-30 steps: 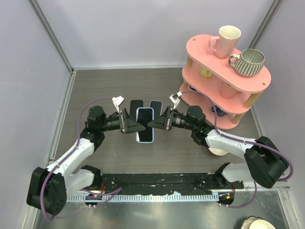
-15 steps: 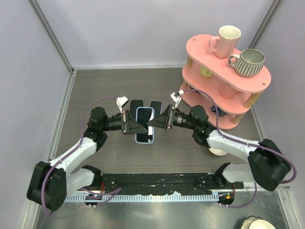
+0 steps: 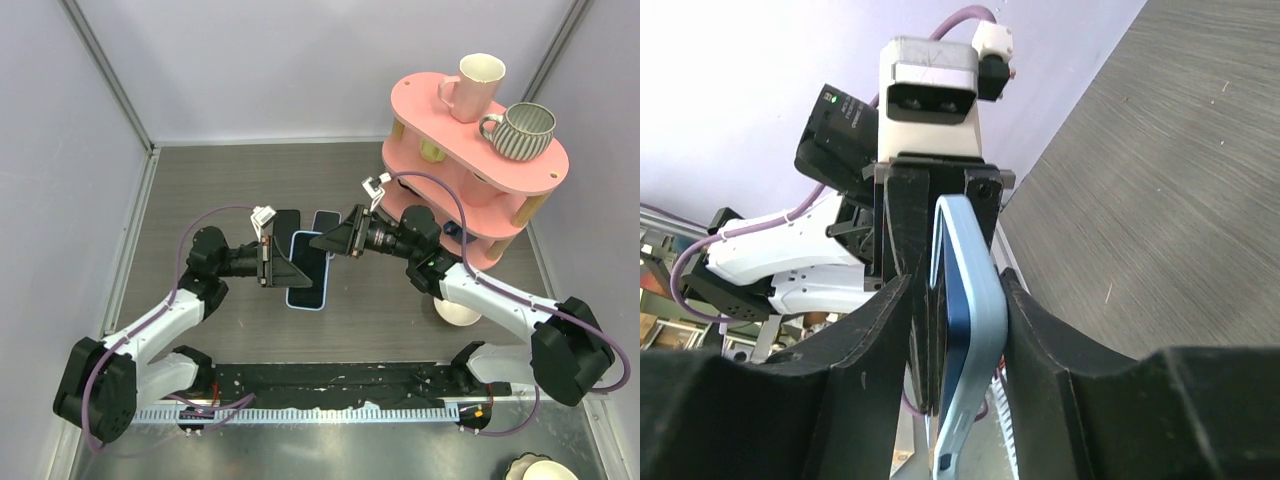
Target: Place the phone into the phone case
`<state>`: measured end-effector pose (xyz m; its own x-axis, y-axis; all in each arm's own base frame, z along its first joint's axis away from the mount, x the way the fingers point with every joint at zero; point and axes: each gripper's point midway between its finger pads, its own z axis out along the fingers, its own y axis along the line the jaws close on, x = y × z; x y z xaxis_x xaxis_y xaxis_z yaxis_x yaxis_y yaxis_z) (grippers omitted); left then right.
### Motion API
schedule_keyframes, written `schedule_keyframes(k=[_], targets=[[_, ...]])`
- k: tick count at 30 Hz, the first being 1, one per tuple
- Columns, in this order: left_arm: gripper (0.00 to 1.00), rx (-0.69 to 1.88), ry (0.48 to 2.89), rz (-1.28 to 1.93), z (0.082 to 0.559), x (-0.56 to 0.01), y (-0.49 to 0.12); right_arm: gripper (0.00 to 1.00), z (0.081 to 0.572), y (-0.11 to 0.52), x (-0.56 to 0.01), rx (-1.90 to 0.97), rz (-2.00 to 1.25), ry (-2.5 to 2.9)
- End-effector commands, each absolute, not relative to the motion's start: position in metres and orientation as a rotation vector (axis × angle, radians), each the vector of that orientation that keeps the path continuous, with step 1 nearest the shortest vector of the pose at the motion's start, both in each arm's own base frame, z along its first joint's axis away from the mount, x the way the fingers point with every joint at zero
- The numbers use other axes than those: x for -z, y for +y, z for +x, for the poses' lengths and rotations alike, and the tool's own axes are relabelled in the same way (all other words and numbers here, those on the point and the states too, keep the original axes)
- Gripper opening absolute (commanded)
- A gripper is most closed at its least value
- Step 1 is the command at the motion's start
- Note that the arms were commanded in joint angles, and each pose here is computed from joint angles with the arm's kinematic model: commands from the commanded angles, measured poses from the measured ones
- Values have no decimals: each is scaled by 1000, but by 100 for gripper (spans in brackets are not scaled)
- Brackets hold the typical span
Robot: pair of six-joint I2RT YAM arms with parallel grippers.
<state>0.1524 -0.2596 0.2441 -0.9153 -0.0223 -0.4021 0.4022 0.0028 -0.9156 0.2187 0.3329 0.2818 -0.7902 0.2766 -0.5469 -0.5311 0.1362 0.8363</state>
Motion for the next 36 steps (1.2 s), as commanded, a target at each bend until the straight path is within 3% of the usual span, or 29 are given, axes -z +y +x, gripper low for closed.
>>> schedule_keyframes(k=[1,4,5,10,12,13,15,16,19,20,26,30,33,36], targets=[[0,2025,1928,534,136,-258,-262,42,220,332,-336,-1732,-329,1622],[0,2028,1939,526,137,-256,-263,7,222,333,-335,-1727,-329,1637],[0,2030,1942,527,137,-255,-263,2,222,334,-334,-1718,-340,1639],[0,2027,1984,491,141,-248,-265,1,226,335,-331,-1687,-347,1672],[0,2028,1986,492,142,-247,-265,16,225,335,-329,-1678,-362,1691],[0,2028,1994,485,143,-246,-266,35,225,335,-332,-1680,-365,1686],[0,2018,2006,476,145,-243,-266,42,226,335,-333,-1676,-358,1687],[0,2021,2021,470,146,-242,-267,36,227,335,-334,-1669,-350,1687],[0,2019,2053,442,149,-236,-268,5,230,334,-326,-1649,-326,1716],[0,2017,2067,437,150,-233,-268,1,231,334,-326,-1645,-320,1717],[0,1991,2095,419,154,-229,-270,1,238,330,-310,-1544,-324,1777],[0,1974,2065,432,157,-234,-270,39,224,333,-321,-1637,-373,1742],[0,1940,2021,418,162,-242,-271,49,208,331,-320,-1744,-372,1718],[0,1913,1964,392,169,-256,-272,49,199,327,-310,-1765,-373,1730]])
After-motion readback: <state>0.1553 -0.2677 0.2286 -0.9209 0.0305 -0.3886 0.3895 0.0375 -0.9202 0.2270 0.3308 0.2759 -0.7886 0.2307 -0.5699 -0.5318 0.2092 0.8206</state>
